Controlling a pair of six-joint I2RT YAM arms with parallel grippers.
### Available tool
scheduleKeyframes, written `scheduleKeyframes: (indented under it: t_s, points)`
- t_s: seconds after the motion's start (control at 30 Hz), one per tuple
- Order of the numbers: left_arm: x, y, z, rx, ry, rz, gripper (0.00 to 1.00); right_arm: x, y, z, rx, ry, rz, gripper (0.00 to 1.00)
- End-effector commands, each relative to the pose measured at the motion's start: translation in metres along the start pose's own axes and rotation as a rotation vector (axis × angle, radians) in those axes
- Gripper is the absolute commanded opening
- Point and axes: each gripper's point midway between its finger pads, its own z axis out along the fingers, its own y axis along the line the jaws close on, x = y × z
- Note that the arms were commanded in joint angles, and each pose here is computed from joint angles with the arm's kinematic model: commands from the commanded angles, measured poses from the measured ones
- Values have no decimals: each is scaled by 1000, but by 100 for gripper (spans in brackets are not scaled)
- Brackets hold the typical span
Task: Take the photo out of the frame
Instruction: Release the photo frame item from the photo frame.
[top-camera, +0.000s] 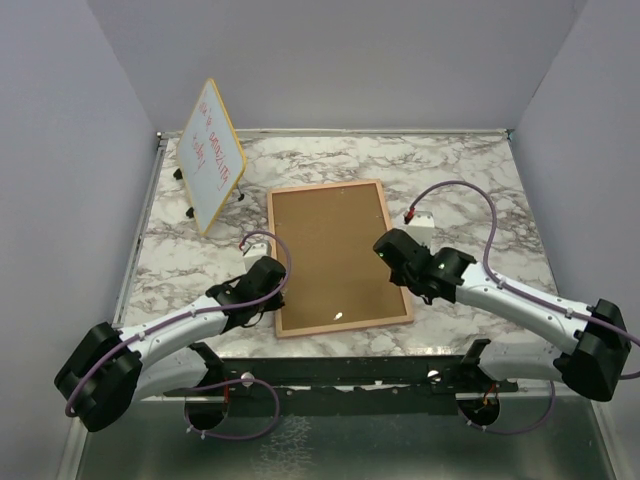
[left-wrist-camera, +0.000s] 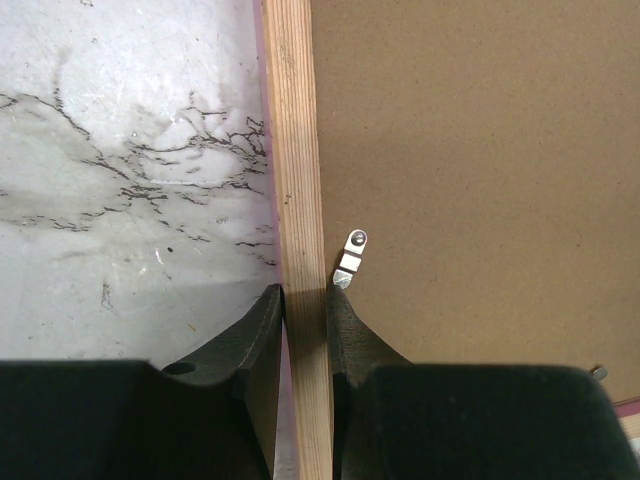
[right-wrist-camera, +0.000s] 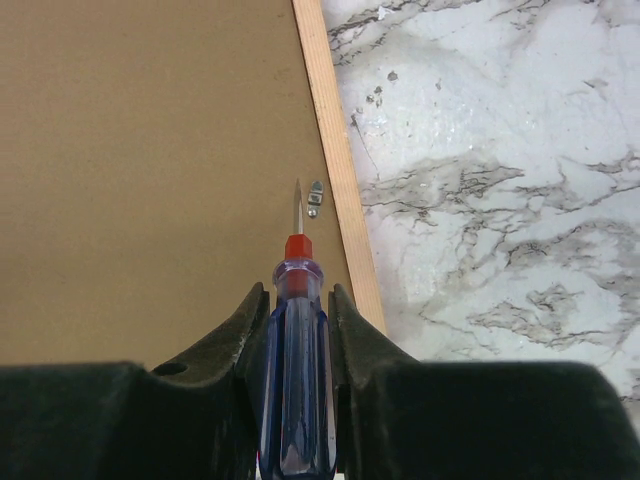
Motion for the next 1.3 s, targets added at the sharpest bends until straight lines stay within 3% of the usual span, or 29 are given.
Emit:
scheduleKeyframes:
  t_s: [0.0,0.3,1.27]
  points:
    - [6,3,-2,-2,15,16,0,-14,-3,-15,-13,-16,12,1]
    - [7,4,-1,-6,17,22,0,7,-22,-8,108,56,3,1]
    - [9,-1,0,18,32,36,0,6,5,11,36,66,-27,1]
